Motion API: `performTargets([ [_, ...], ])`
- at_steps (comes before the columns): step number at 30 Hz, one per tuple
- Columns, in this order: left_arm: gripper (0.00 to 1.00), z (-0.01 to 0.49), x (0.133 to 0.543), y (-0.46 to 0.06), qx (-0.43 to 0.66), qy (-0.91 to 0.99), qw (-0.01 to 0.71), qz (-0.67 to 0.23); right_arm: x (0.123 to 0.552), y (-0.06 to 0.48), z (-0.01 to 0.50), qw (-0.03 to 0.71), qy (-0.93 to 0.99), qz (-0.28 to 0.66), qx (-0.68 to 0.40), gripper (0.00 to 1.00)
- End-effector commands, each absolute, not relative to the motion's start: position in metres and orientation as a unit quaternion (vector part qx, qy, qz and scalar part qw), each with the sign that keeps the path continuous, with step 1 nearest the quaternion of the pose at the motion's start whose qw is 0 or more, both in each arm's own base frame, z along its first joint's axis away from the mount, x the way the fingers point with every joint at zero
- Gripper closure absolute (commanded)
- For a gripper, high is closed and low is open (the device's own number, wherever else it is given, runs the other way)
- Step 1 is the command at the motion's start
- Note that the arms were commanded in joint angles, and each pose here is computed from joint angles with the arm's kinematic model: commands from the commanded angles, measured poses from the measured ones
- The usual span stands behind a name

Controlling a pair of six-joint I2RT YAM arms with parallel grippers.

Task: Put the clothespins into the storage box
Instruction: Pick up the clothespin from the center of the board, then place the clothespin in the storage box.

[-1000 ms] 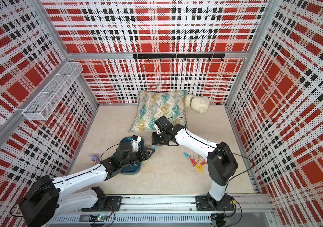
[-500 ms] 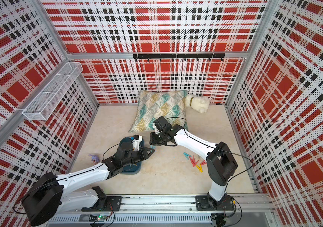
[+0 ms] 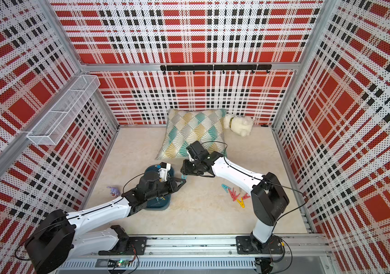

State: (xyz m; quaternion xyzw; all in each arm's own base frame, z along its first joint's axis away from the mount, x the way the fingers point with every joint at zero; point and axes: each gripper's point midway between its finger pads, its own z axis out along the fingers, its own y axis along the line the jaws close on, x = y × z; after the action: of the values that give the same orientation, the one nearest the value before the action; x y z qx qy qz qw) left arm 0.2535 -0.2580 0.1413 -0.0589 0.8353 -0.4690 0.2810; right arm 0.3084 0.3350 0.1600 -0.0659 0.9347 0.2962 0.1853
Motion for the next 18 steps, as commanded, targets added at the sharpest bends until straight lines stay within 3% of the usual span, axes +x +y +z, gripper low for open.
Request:
performTargets([
  [1,0.98,0.132,0.266,-0.225,-0.098,0.844,0.302,-0.433,0.317,0.293,0.169,0.228,0.94,0.251,-0.047,0.58],
  [11,0.97,0.103,0.287,-0.133,-0.185,0.871,0.33,-0.313,0.306,0.222,0.125,0.211,0.967,0.132,-0.049,0.57],
  [18,0.94,0.082,0.29,-0.109,-0.192,0.896,0.319,-0.242,0.287,0.185,0.098,0.196,0.978,0.07,-0.036,0.57],
])
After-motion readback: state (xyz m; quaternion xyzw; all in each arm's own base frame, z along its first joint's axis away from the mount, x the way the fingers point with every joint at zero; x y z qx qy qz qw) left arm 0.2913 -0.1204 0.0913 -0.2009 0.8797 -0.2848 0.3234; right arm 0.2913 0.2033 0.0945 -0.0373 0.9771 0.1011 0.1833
